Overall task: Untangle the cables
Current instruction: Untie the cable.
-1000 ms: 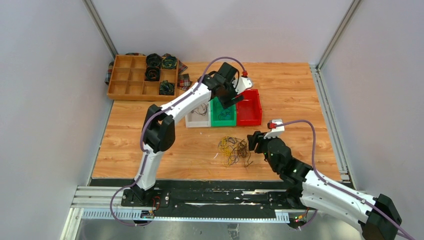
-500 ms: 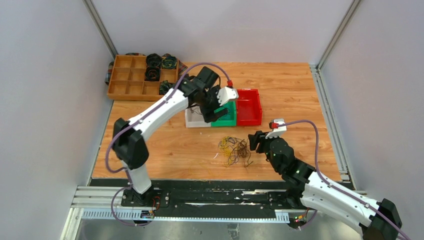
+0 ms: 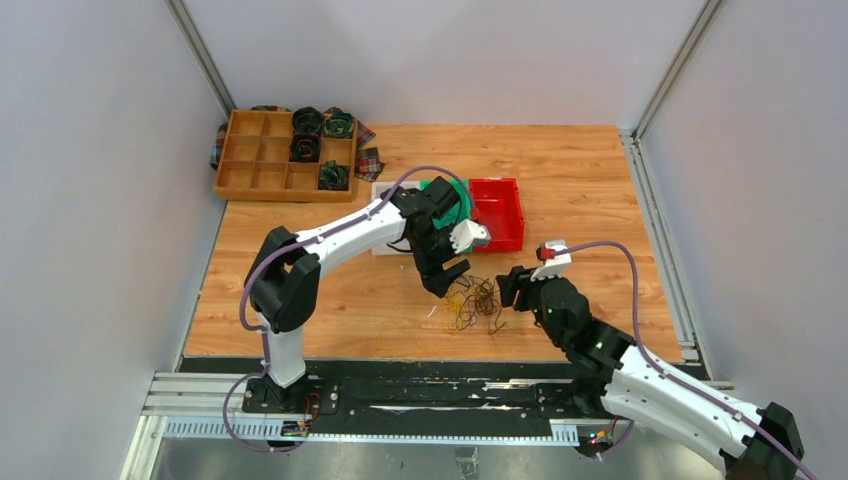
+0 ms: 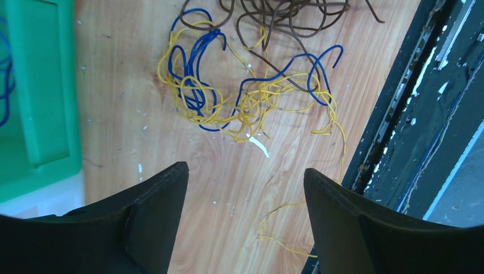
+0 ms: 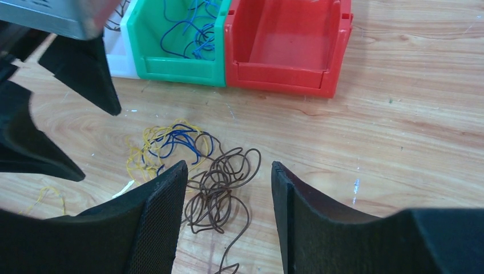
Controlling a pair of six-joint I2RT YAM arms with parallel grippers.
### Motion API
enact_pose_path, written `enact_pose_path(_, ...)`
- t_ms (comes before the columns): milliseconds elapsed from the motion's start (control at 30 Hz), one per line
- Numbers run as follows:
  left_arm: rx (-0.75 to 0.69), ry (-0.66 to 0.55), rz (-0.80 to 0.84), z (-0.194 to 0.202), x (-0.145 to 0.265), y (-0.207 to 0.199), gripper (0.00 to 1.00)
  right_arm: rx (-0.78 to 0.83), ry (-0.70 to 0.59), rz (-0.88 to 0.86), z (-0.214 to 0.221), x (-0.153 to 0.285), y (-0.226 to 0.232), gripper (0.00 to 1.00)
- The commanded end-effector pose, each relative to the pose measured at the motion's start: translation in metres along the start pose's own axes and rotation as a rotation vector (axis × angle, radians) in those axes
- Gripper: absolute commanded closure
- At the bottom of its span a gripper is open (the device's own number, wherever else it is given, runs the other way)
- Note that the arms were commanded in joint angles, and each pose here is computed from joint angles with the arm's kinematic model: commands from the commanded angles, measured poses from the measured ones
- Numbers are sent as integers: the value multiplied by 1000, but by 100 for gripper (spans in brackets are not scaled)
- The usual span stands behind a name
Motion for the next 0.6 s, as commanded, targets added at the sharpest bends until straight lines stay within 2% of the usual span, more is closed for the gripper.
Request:
enact_pose_path(0, -7, 7, 17, 4, -8, -8, 22, 6, 30, -34, -1, 6, 1, 44)
enact_pose_path(167, 22, 29, -1, 18, -19, -10, 26, -1, 125, -11, 19, 3, -5, 44)
enact_pose_path(400, 24, 5, 9, 18, -12, -17, 64, -29, 305, -30, 50, -5, 0, 47)
enact_pose_path(567, -22, -26, -36, 15, 14, -24, 75, -17, 320, 28, 54, -15, -2, 52)
Point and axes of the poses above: each gripper's point midway between its finger pads, its own x axis back along the fingers, its own y axis along the line the jaws close on, z = x × y, the point moved 8 cm from there along x, back along the fingers, and after that the axes turned 13 degrees about -x, right-handed, at the moved point
